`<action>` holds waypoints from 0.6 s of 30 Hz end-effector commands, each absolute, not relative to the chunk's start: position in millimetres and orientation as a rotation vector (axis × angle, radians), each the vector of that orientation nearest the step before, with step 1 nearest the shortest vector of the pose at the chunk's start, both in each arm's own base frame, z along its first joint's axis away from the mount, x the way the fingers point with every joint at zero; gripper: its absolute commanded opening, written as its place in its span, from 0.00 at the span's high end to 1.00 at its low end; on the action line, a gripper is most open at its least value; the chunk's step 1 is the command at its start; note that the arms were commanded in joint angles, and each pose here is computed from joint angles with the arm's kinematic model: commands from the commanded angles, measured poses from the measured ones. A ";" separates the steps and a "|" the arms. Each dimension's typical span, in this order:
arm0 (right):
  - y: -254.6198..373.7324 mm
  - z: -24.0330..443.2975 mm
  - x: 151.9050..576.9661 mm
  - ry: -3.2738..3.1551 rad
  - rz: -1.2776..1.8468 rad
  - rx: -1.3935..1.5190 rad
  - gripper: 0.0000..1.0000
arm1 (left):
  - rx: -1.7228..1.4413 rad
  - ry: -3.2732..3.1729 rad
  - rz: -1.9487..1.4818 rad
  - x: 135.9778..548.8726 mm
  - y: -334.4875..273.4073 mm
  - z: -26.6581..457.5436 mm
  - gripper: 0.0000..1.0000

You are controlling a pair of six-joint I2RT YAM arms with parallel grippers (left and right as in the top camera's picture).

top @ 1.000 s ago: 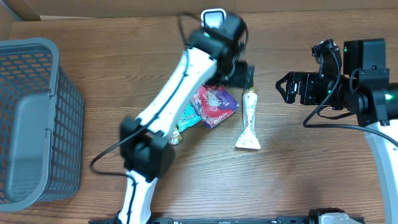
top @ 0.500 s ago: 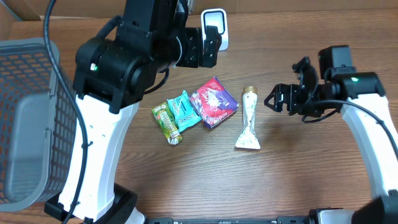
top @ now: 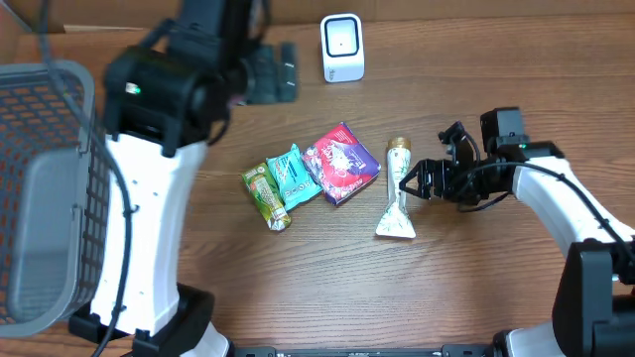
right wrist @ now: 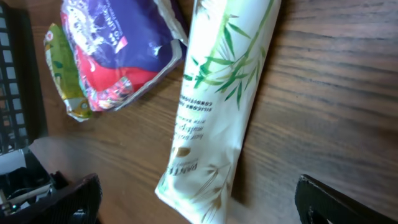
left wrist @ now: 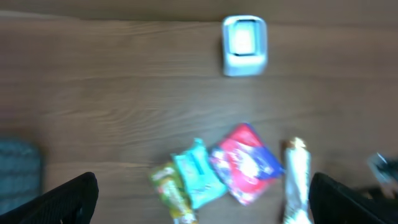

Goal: Scan the item barcode

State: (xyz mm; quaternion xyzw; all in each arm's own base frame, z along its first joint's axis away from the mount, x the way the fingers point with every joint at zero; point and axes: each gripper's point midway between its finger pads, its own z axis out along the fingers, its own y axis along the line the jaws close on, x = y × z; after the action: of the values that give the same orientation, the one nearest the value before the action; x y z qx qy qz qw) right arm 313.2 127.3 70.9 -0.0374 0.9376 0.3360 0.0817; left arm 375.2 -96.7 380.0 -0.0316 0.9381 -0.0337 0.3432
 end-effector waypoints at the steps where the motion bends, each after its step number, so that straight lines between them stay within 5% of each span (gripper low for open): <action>1: 135.3 55.3 307.2 2.796 1.060 -0.146 0.01 | -0.261 2.435 -0.008 380.5 -46.1 378.2 0.00; 18: 140.6 28.6 332.8 2.723 1.075 -0.137 0.10 | -0.413 2.488 -0.047 373.2 -3.8 368.1 0.00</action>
State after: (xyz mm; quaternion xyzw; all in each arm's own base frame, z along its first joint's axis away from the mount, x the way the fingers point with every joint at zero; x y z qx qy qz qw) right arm 334.2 135.5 28.4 -0.0450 0.9279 0.3544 0.1069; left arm 374.0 -1.6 368.4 -0.1523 0.9394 -0.0101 0.3069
